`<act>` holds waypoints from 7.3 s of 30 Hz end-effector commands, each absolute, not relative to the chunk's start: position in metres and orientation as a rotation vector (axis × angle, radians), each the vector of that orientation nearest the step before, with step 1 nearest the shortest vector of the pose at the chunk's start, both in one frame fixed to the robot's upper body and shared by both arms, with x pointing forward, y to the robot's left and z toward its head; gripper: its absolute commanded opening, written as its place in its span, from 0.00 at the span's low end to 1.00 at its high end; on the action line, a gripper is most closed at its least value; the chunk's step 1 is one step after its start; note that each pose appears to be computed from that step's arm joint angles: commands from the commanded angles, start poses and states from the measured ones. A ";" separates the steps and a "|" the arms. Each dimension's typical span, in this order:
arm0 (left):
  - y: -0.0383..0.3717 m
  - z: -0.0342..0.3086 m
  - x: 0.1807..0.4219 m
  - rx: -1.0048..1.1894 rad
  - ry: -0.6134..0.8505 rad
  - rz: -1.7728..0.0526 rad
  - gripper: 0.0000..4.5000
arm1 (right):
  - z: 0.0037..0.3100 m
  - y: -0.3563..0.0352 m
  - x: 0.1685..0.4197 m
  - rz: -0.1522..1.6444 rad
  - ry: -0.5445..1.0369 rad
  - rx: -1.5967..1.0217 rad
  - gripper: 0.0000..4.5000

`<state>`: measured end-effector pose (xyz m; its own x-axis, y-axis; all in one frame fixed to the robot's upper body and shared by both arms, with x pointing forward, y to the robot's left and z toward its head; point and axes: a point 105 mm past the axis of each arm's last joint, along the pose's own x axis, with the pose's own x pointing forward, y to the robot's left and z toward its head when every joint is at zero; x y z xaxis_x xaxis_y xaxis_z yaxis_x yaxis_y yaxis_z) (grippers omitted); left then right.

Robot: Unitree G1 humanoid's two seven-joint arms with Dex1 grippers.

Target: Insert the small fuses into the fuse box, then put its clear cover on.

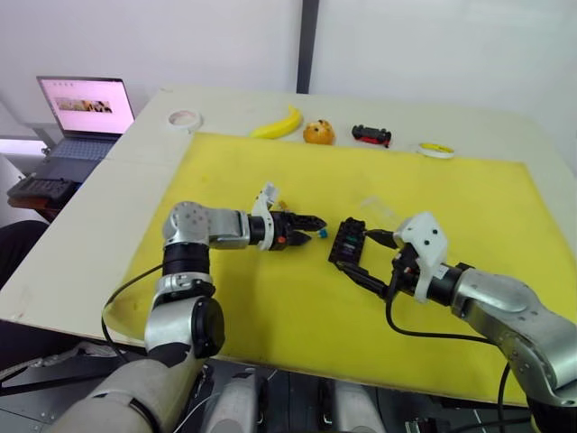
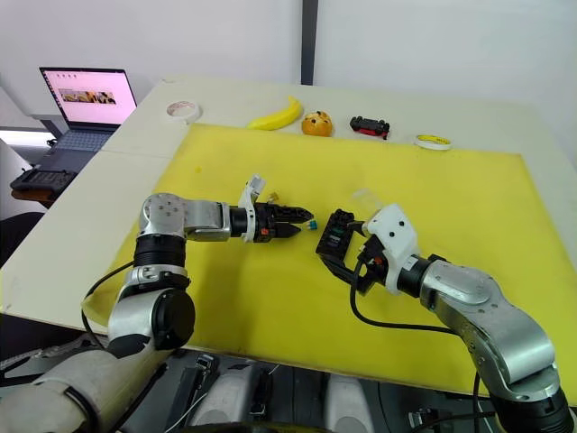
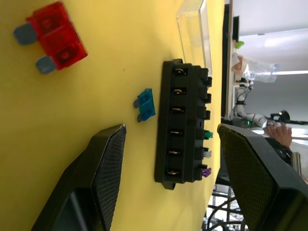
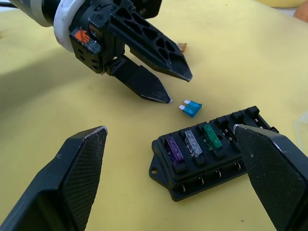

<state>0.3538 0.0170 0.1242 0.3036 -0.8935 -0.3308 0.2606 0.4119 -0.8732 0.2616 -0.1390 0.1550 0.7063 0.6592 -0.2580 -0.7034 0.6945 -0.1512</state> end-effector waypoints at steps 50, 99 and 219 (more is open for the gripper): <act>-0.020 0.106 0.357 -0.816 0.959 -0.940 0.30 | 0.153 -0.155 0.254 0.688 0.198 -0.273 1.00; 0.081 0.225 0.325 -0.895 0.373 -1.120 0.01 | 0.210 -0.098 0.256 0.812 0.050 0.431 1.00; 0.111 0.261 0.282 0.576 0.258 -1.645 1.00 | 0.222 -0.124 0.317 1.067 0.293 -0.476 0.00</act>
